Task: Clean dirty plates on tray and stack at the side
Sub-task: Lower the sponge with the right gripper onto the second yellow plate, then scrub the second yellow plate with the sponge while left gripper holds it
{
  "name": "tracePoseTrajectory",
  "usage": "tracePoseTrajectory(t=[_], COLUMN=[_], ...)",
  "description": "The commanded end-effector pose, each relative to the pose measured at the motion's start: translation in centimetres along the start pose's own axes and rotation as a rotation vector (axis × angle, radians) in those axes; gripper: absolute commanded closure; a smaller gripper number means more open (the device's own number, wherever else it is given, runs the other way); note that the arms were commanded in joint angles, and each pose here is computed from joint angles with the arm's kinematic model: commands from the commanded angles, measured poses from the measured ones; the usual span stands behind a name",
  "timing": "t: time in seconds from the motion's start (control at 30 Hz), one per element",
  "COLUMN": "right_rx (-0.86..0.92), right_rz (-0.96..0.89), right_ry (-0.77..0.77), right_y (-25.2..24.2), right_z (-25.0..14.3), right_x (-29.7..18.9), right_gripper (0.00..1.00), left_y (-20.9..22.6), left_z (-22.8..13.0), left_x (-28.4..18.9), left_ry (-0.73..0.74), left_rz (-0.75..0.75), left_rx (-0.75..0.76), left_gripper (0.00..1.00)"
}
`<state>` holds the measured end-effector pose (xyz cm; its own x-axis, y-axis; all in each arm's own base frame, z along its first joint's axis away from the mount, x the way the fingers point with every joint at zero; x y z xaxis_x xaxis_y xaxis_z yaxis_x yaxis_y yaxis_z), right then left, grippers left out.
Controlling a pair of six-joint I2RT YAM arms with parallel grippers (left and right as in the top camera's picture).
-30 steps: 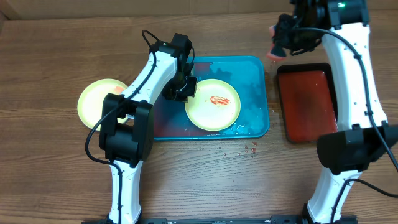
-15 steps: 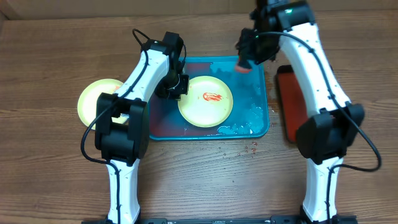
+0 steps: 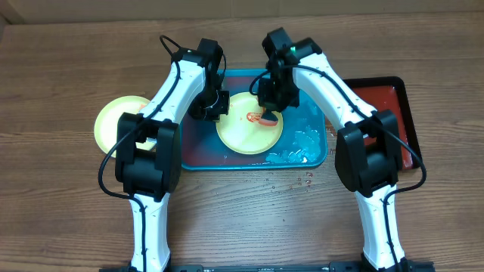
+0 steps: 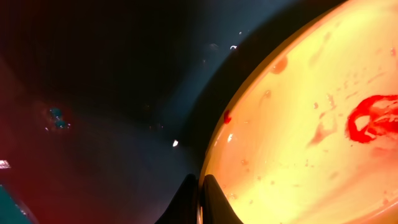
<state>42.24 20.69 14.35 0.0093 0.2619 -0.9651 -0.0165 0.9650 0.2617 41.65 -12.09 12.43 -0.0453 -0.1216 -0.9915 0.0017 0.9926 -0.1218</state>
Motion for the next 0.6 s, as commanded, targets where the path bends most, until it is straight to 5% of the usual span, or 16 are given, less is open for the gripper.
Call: tracePoseTrajectory(t=[0.0, 0.33, 0.57], right_rx=[0.036, 0.114, 0.061], right_rz=[-0.011, 0.082, 0.277], right_ry=[0.024, 0.000, 0.004], right_y=[-1.3, -2.2, 1.1], right_z=[-0.6, -0.5, -0.2], right_x=[2.0, 4.7, 5.9], right_gripper=[0.96, 0.96, 0.96], left_y=[-0.1, -0.2, -1.2], left_z=[0.4, 0.1, -0.1], left_x=[-0.2, -0.2, -0.3], left_ry=[-0.014, 0.008, 0.042], left_rz=[0.002, -0.005, -0.153], left_rx=[-0.011, 0.000, 0.046], left_gripper=[0.96, 0.96, 0.96])
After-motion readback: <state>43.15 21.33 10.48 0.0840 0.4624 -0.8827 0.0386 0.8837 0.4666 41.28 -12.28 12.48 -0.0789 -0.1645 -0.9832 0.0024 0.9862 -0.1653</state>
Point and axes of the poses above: each gripper's point midway between its finger pads, its own x axis out along the fingers, its own y axis along the line the jaws close on, z = x × y, the point moved 10 cm from there along -x, back along the fingers, and after that the axes turned 3 degrees about -x, right-handed, at the moved point
